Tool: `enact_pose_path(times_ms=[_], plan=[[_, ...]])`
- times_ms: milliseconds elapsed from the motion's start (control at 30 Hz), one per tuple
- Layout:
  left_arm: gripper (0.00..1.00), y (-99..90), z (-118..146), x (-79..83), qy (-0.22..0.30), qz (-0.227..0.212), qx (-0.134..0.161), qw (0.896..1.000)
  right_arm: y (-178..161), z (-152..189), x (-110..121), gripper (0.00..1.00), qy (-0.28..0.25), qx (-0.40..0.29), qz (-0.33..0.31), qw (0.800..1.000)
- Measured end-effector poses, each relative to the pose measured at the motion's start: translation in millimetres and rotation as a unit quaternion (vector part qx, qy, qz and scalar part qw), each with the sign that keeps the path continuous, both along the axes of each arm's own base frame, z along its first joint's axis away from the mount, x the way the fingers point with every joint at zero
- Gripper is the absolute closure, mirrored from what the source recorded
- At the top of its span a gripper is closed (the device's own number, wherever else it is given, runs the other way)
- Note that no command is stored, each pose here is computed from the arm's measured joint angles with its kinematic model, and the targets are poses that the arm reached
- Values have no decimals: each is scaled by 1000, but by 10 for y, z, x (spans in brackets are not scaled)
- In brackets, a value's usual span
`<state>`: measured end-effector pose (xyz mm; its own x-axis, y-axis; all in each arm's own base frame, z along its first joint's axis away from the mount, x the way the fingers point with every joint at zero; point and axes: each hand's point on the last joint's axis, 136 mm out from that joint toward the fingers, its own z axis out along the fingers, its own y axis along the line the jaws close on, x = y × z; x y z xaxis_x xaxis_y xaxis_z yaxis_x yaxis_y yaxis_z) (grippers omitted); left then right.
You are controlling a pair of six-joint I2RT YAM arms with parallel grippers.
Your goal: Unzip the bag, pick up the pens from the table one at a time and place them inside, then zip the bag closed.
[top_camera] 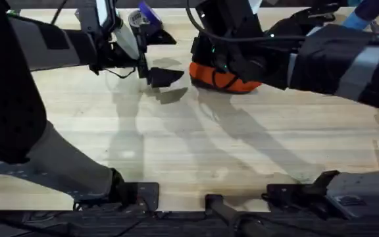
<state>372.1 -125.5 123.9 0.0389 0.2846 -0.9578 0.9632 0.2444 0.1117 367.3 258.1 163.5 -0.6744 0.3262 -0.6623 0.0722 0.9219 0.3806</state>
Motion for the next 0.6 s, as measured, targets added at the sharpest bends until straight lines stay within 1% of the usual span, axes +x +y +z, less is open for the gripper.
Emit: enact_pose_path(times_ms=[133,233,433,600], plan=[[7,-128,14,-21,0,-17,-8,1000,0,-1,0,971,0,0,0,1000],[8,-213,5,-7,4,-24,-14,1000,0,-1,0,971,0,0,0,1000],[7,-298,-111,21,39,-25,-25,999,0,-1,0,971,0,0,0,1000],[4,-388,-150,5,48,-34,-27,998,0,-1,0,971,0,0,0,1000]])
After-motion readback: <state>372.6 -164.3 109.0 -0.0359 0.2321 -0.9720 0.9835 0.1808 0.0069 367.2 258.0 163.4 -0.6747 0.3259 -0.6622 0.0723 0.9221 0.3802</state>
